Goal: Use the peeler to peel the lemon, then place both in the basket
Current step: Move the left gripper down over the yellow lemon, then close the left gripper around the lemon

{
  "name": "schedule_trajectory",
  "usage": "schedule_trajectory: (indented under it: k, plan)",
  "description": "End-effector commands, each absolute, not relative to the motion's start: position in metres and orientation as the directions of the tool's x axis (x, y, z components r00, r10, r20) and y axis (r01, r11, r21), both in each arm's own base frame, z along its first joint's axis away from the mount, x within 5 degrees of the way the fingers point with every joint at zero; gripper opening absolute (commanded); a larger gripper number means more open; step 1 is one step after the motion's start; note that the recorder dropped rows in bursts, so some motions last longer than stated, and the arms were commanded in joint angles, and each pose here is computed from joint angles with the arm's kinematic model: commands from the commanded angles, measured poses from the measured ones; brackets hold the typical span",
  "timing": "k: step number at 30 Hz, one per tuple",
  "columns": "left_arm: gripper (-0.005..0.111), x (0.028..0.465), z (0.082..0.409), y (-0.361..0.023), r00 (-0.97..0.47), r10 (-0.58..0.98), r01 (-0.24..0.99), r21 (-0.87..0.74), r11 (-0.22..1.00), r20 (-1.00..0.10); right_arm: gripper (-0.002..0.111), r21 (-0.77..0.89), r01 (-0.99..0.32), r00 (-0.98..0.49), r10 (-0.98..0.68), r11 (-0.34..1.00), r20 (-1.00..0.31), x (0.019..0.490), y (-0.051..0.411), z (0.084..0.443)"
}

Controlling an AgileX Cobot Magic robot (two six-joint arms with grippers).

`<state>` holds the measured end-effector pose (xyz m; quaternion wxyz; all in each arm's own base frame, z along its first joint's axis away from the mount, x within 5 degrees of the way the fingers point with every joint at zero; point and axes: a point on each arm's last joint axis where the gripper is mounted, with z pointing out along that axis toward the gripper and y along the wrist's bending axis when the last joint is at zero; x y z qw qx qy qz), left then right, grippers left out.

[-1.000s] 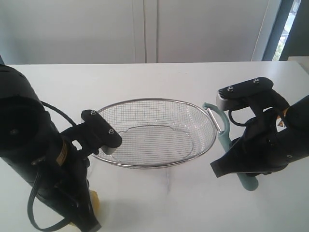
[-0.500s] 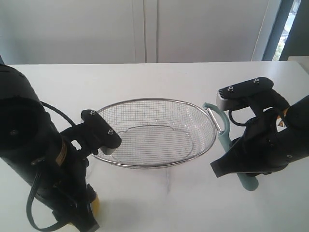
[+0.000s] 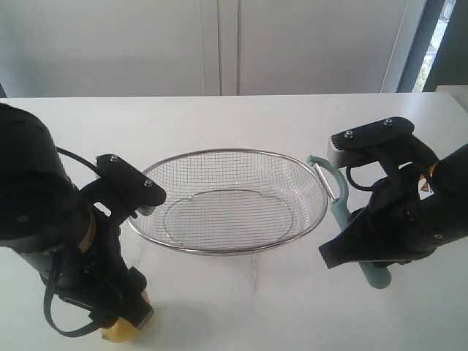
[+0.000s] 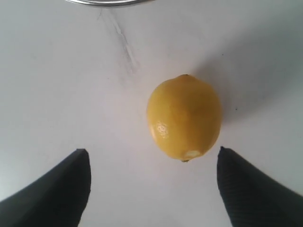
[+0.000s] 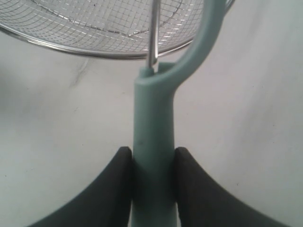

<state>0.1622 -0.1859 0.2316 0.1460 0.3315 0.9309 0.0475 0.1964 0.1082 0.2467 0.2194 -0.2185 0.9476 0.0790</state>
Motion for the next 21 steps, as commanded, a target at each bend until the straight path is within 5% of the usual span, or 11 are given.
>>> schedule_trajectory:
  k: [1, 21]
  plan:
    - [0.077, 0.161, 0.222, -0.189, -0.746, 0.624, 0.6, 0.173, 0.781, -0.232, 0.0, 0.05, -0.446, -0.8, -0.373, 0.893, -0.47, 0.196, 0.107, 0.249]
    - [0.077, 0.169, 0.186, -0.203, -0.729, 0.673, 0.649, 0.187, 0.738, -0.126, 0.0, 0.047, -0.451, -0.796, -0.378, 0.891, -0.472, 0.197, 0.108, 0.249]
